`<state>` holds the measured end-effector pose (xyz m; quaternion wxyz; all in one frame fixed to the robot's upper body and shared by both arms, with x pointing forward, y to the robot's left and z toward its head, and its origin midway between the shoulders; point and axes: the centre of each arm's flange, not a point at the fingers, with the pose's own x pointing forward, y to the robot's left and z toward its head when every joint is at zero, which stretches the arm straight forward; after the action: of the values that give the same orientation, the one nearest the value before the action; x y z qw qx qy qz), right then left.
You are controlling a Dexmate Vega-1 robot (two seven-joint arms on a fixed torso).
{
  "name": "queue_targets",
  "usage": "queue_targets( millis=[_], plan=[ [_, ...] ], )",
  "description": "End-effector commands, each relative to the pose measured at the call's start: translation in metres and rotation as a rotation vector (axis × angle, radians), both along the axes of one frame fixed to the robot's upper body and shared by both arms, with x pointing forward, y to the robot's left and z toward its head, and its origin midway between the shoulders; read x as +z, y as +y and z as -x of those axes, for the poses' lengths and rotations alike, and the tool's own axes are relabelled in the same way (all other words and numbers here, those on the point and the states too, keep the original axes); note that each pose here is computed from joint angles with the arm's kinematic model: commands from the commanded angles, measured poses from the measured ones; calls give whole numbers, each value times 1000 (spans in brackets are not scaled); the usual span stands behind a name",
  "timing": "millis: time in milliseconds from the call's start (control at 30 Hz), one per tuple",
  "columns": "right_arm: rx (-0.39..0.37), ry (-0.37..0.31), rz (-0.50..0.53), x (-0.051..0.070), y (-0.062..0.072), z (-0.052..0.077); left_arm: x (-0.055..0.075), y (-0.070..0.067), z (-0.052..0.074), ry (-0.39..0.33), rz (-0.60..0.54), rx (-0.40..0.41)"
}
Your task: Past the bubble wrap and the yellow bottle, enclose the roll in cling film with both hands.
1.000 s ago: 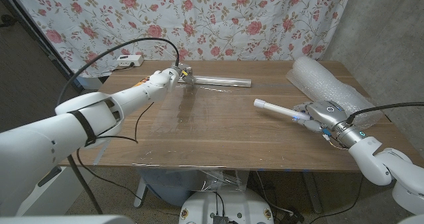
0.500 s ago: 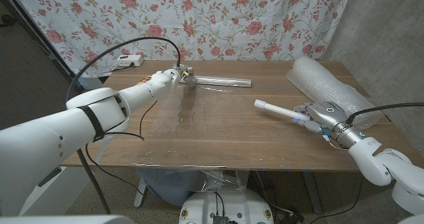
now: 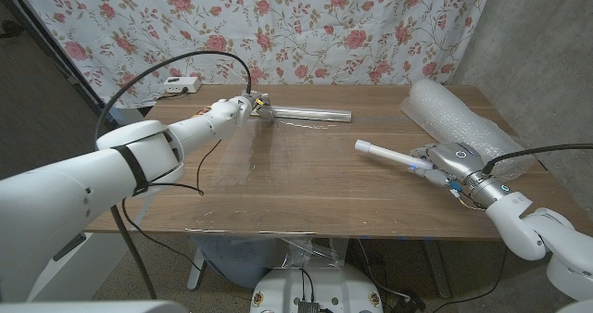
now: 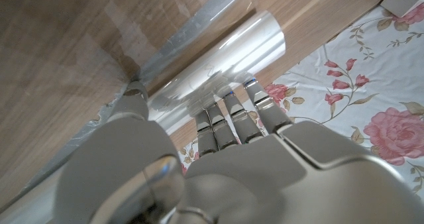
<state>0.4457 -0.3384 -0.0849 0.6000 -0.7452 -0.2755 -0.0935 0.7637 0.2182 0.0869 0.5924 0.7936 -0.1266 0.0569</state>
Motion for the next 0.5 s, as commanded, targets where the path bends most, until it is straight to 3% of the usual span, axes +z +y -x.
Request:
queue_targets(
  millis=[33,433,500],
  plan=[
    [3,-2,5,0,3,1,-9,2,0,35,26,-10],
    [4,-7,2,-1,4,5,-18,-2,-1,74,49,-7],
    [5,-8,1,-1,4,5,-22,-5,0,49,14,7]
  ],
)
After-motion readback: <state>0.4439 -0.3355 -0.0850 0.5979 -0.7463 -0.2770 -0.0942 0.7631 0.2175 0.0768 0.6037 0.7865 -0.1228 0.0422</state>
